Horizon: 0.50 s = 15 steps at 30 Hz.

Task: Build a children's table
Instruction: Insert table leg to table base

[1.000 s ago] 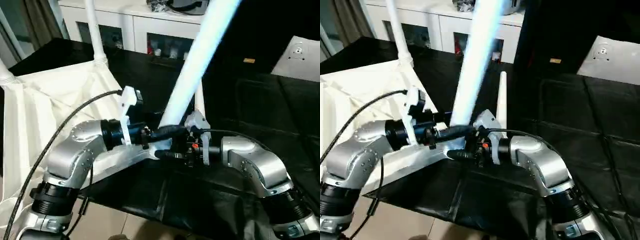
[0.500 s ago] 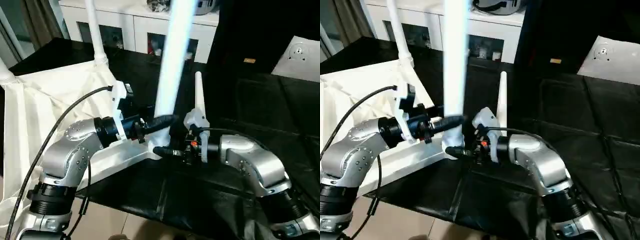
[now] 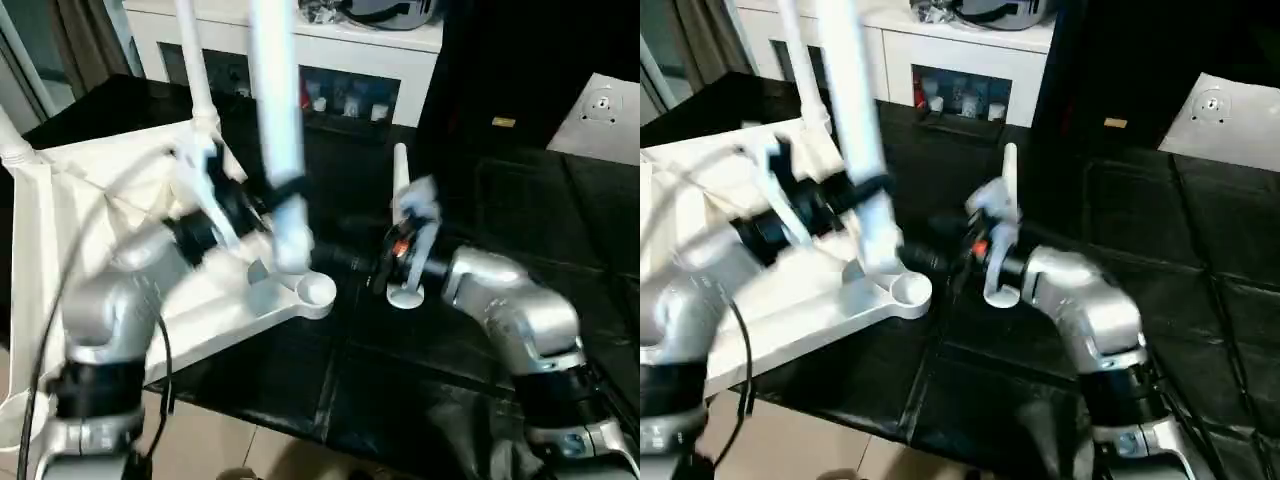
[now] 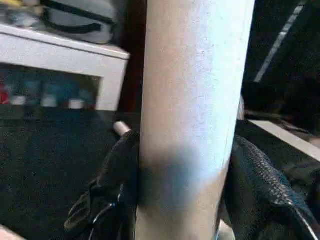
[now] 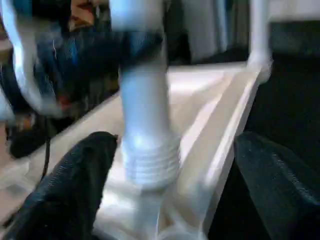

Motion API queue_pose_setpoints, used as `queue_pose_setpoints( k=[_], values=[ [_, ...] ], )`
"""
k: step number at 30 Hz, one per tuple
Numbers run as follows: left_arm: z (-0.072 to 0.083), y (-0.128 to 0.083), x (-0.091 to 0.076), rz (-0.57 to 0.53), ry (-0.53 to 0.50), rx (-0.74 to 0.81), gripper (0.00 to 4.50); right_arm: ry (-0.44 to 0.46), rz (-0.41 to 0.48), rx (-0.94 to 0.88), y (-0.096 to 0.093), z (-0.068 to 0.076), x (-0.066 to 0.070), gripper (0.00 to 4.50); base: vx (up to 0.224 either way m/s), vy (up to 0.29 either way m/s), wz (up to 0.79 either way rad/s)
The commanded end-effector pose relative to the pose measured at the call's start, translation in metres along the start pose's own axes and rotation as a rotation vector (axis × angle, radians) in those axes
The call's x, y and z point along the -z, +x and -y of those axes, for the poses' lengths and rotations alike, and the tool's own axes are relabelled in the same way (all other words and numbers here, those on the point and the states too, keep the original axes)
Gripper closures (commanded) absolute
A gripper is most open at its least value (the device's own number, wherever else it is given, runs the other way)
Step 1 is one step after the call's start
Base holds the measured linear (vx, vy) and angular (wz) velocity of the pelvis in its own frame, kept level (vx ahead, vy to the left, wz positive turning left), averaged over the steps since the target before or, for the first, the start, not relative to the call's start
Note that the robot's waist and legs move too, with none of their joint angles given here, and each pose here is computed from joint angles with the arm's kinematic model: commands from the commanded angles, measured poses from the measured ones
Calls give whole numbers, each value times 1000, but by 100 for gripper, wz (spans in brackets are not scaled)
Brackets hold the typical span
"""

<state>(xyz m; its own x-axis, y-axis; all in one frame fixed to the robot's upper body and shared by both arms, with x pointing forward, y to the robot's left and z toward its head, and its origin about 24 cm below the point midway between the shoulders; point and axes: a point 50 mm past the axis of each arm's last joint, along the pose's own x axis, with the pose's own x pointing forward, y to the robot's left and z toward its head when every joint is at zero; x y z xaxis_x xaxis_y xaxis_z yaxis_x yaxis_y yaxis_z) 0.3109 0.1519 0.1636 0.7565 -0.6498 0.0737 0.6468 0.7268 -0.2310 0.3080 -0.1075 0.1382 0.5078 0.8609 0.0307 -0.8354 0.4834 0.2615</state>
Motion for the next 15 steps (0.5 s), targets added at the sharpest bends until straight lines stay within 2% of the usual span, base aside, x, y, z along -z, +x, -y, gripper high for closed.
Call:
queue_pose_setpoints(
  k=[1, 2, 4, 8, 10, 15],
  values=[
    [6, 2, -11, 26, 11, 20, 252, 19, 15, 4, -2, -1, -6, 3, 0, 0, 0],
    [8, 3, -12, 25, 11, 32, 252, 9, -31, -3, -1, -2, -3, 0, 0, 0, 0],
    [10, 4, -12, 22, 12, 35, 252, -14, -68, -6, 2, -3, -1, 0, 0, 0, 0],
    [12, 5, -13, 16, 15, 37, 252, -30, -88, -12, 6, -6, 2, 0, 0, 0, 0],
    [18, 7, -13, -6, 46, 50, 252, -50, -143, -21, 16, -11, 8, 0, 0, 0, 0],
    [26, 10, -10, -44, 113, 66, 252, -44, -156, -24, 28, -16, 10, 0, 0, 0, 0]
  ],
)
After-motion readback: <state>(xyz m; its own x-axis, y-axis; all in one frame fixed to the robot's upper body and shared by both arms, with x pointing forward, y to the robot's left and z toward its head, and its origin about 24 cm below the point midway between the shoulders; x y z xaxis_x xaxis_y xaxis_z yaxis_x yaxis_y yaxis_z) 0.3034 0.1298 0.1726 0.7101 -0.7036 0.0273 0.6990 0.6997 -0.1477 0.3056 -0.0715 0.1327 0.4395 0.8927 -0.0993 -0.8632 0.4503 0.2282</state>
